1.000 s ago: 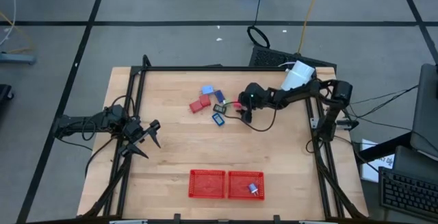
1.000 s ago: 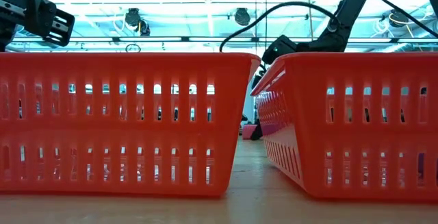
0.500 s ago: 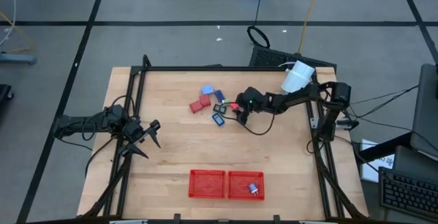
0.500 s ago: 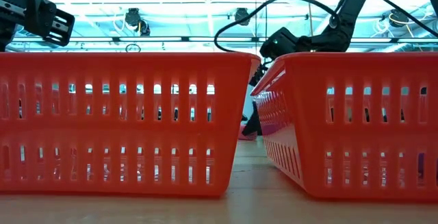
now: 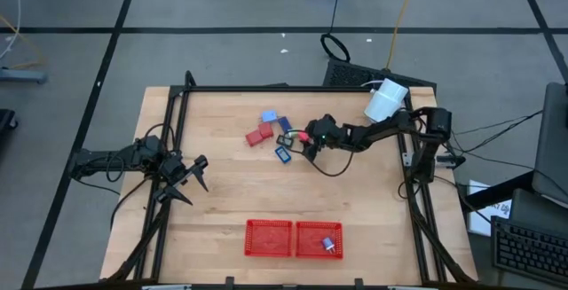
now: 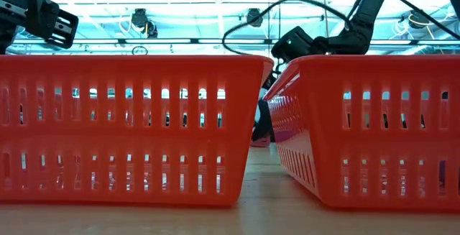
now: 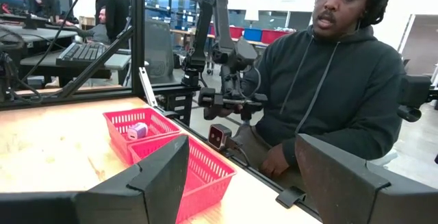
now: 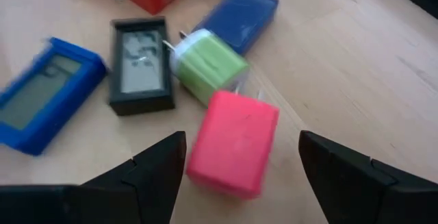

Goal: Pick & Place Office items
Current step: Put the pink charger adapter into the right red bin

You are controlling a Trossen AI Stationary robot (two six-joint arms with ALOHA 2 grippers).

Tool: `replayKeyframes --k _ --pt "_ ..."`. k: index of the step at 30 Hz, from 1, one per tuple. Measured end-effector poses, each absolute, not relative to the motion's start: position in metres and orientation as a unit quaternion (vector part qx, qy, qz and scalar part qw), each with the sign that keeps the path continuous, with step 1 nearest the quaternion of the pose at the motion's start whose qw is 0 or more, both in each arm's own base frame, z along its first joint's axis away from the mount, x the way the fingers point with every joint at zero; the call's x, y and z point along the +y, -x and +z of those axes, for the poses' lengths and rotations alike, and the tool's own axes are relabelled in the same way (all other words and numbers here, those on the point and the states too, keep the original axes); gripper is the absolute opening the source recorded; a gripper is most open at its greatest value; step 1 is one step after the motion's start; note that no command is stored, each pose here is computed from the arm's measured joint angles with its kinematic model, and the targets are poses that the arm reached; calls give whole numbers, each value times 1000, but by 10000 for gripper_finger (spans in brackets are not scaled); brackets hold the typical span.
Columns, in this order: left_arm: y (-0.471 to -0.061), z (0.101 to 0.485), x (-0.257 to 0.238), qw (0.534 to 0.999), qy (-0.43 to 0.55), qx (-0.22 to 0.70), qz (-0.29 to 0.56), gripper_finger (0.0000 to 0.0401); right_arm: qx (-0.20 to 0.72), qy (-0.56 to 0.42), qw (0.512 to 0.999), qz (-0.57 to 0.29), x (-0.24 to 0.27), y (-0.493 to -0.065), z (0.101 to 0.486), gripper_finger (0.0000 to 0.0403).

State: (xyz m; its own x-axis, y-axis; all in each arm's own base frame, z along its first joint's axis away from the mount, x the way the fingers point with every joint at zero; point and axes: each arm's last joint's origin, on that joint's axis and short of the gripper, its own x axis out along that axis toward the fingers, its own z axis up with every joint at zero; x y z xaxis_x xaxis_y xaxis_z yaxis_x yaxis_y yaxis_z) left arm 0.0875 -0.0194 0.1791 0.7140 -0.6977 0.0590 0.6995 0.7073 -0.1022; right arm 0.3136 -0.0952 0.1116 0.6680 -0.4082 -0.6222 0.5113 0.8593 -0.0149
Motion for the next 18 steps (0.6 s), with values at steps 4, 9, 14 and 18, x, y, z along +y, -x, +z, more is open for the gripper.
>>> replayKeyframes --k 4,9,14,18 --pt "-87 179 -19 924 58 -8 -378 271 323 -74 910 -251 -96 -315 107 276" --pt "-87 179 -19 924 58 -8 -378 271 328 -60 910 -246 -96 -314 107 276" --pt "-87 179 -19 924 59 -8 -378 271 345 -54 905 -243 -95 -312 107 276" --pt "-87 179 -19 924 59 -8 -378 271 348 -54 905 -240 -94 -312 107 276"
